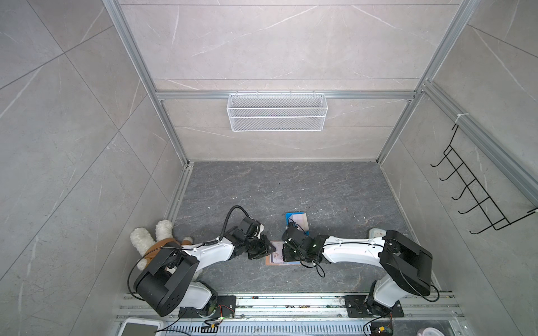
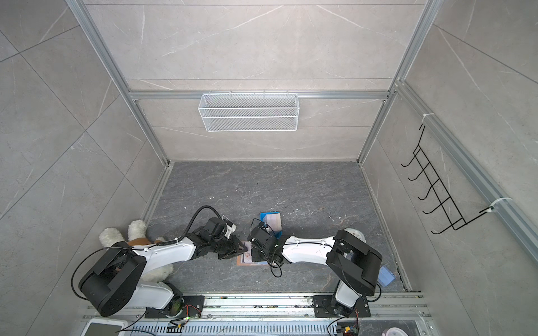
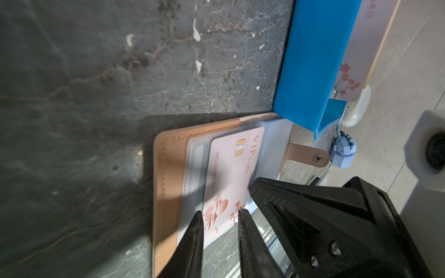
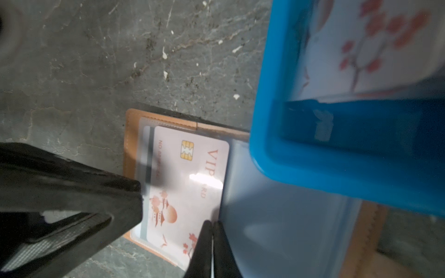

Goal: Insert credit cards into a card holder
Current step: Pick up the credit card from the card holder.

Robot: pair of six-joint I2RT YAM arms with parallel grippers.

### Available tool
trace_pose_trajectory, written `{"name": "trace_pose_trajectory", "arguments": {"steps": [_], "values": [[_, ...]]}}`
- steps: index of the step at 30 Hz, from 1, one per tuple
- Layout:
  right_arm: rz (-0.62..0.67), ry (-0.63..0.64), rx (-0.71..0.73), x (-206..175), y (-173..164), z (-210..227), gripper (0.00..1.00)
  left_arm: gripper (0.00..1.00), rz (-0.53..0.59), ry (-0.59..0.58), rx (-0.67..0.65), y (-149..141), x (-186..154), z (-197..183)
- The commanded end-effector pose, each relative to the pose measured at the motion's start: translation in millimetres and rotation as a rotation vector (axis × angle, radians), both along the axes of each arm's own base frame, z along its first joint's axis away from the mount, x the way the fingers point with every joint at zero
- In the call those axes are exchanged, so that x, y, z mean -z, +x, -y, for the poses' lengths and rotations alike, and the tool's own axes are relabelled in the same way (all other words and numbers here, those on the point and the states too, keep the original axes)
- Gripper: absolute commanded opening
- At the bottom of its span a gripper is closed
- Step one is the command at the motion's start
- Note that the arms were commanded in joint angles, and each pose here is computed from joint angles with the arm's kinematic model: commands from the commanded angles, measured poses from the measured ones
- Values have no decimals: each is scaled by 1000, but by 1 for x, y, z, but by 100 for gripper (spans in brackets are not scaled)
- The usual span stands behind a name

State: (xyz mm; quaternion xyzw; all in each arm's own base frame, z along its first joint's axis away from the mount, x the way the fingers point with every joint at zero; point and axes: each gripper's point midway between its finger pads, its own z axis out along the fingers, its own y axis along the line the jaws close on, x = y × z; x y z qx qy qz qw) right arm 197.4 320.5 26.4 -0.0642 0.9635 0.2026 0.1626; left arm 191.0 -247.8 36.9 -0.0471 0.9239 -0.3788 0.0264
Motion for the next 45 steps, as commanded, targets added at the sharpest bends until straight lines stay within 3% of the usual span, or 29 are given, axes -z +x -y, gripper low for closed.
{"name": "trace_pose_trajectory", "arguments": {"steps": [1,16,25,32,39,45], "values": [[-8,-19,-13,6,-3,0,8,28,-19,-31,12,-1,0,3],[-19,-43,3,15,-9,11,8,26,-41,-93,30,-2,-3,13],[-9,-41,12,12,-9,16,8,13,-31,-116,25,3,-6,17],[42,25,19,-15,-6,13,8,0,1,-98,36,4,-2,14],[101,77,49,-36,-5,24,12,0,52,-109,59,5,-6,15],[132,40,84,-40,-6,45,13,0,96,-148,80,6,-15,18]]}}
